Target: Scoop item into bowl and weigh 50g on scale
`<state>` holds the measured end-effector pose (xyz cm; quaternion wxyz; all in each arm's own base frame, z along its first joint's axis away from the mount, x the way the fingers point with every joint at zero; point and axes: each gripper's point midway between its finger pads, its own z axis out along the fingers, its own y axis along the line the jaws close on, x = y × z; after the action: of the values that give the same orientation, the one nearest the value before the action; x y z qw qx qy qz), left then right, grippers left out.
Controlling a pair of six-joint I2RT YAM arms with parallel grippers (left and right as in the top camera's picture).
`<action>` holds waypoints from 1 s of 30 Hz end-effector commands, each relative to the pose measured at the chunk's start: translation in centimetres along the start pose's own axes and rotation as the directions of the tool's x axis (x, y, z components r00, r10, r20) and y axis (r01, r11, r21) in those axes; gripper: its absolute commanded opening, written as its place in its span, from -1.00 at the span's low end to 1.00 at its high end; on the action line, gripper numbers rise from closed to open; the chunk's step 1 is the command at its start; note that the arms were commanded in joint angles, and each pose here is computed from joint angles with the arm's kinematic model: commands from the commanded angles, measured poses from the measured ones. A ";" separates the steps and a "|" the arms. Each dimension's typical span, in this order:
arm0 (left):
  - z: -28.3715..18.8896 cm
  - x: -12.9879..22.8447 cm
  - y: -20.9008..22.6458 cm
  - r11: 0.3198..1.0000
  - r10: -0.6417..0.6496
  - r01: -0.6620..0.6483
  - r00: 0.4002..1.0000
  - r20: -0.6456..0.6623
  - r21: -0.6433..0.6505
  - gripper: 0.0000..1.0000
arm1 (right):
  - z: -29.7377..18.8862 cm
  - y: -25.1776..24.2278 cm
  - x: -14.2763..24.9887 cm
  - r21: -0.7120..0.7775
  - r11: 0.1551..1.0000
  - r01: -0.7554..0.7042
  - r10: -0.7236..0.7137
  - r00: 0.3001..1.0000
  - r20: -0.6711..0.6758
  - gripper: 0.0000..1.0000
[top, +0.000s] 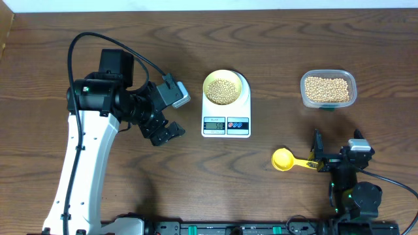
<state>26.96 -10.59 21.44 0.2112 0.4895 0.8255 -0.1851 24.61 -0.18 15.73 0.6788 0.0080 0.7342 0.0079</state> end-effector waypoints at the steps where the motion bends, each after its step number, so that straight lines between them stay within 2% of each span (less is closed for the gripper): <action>1: 0.0 -0.3 -0.1 1.000 0.017 -0.017 1.000 0.009 0.011 0.89 | 0.0 -0.1 0.2 0.003 1.000 -0.019 0.019 1.000 -0.001 0.99; 30: 0.0 -0.3 -0.1 1.000 0.017 -0.017 1.000 0.009 0.011 0.90 | 0.0 -0.1 0.1 0.003 1.000 -0.008 0.008 1.000 0.002 0.98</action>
<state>26.96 -10.59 21.44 0.2112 0.4895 0.8255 -0.1851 24.62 -0.18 15.75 0.6791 0.0096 0.7339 0.0095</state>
